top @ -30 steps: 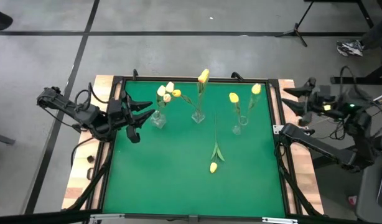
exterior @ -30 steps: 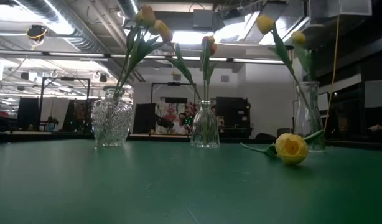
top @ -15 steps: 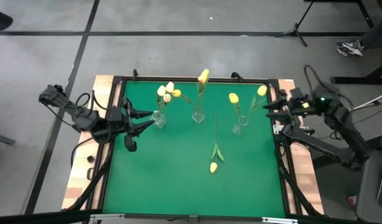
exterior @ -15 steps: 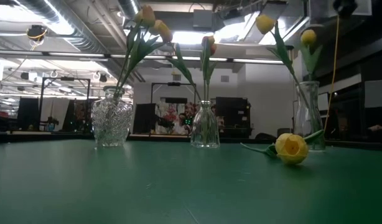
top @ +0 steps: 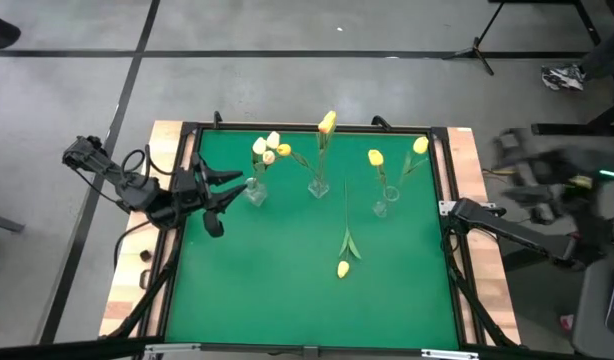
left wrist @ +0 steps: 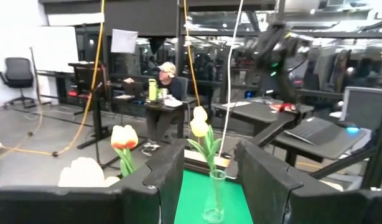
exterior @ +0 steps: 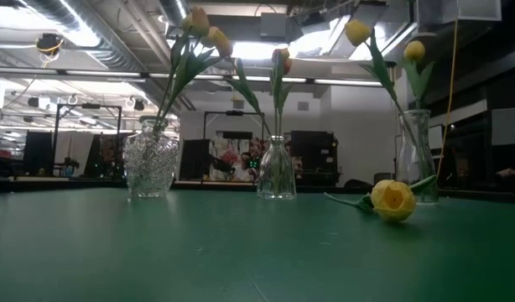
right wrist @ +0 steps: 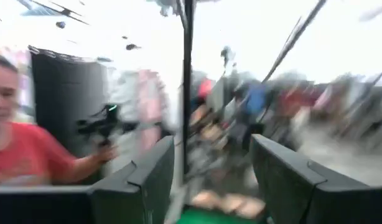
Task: Sort flowers into vase by color
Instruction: Put the yellow flower into the right transparent vase
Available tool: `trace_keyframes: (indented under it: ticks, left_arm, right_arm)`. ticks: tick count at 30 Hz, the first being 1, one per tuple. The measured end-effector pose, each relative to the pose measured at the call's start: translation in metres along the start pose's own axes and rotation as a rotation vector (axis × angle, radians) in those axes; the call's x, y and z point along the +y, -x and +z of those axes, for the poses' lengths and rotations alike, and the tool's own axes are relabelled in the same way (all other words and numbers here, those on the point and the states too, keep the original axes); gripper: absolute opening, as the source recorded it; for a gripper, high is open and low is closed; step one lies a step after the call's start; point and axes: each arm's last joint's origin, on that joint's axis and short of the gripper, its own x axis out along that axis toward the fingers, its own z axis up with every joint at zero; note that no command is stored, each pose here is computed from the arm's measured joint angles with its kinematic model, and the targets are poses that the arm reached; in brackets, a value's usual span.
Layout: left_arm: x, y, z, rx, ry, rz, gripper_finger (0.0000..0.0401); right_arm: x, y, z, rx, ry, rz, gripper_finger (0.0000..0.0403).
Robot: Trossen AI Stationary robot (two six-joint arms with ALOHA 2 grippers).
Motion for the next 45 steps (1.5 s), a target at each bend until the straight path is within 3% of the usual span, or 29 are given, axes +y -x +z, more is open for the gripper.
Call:
trace_keyframes:
  ticks: [2, 6, 11, 14, 16, 19, 26, 30, 39, 45]
  left_arm:
    - [0.0, 0.0, 0.0, 0.0, -0.019, 0.01, 0.0145]
    - [0.001, 0.0, 0.0, 0.002, -0.031, 0.03, 0.0145]
    - [0.001, 0.0, 0.0, 0.002, -0.039, 0.033, 0.0145]
    - [0.002, 0.0, 0.0, 0.004, -0.064, 0.052, 0.0145]
    - [0.003, 0.0, 0.0, 0.006, -0.069, 0.083, 0.0145]
    - [0.004, 0.0, 0.0, 0.01, -0.076, 0.121, 0.0145]
    - [0.004, 0.0, 0.0, 0.012, -0.085, 0.137, 0.0145]
    - [0.004, 0.0, 0.0, 0.014, -0.1, 0.138, 0.0145]
    - [0.004, 0.0, 0.0, 0.014, -0.1, 0.139, 0.0145]
    - [0.007, 0.001, 0.0, 0.024, -0.1, 0.242, 0.0145]
  right_arm:
    - [0.024, 0.012, 0.026, -0.057, 0.159, -0.105, 0.0211]
    - [0.065, 0.043, 0.057, -0.037, 0.378, -0.514, 0.0211]
    - [0.088, 0.057, 0.058, 0.076, 0.401, -0.899, 0.0211]
    - [0.081, 0.048, 0.046, 0.195, 0.405, -1.027, 0.0211]
    - [0.067, 0.036, 0.038, 0.259, 0.404, -1.012, 0.0211]
    - [0.041, 0.017, 0.024, 0.323, 0.349, -0.892, 0.0211]
    - [-0.008, -0.001, 0.0, 0.282, 0.141, -0.558, 0.0211]
    - [-0.014, -0.002, -0.003, 0.243, 0.009, -0.378, 0.0211]
    - [-0.026, 0.007, -0.027, 0.236, -0.113, -0.414, 0.0211]
    - [-0.008, 0.007, -0.041, 0.243, -0.295, -0.211, 0.0211]
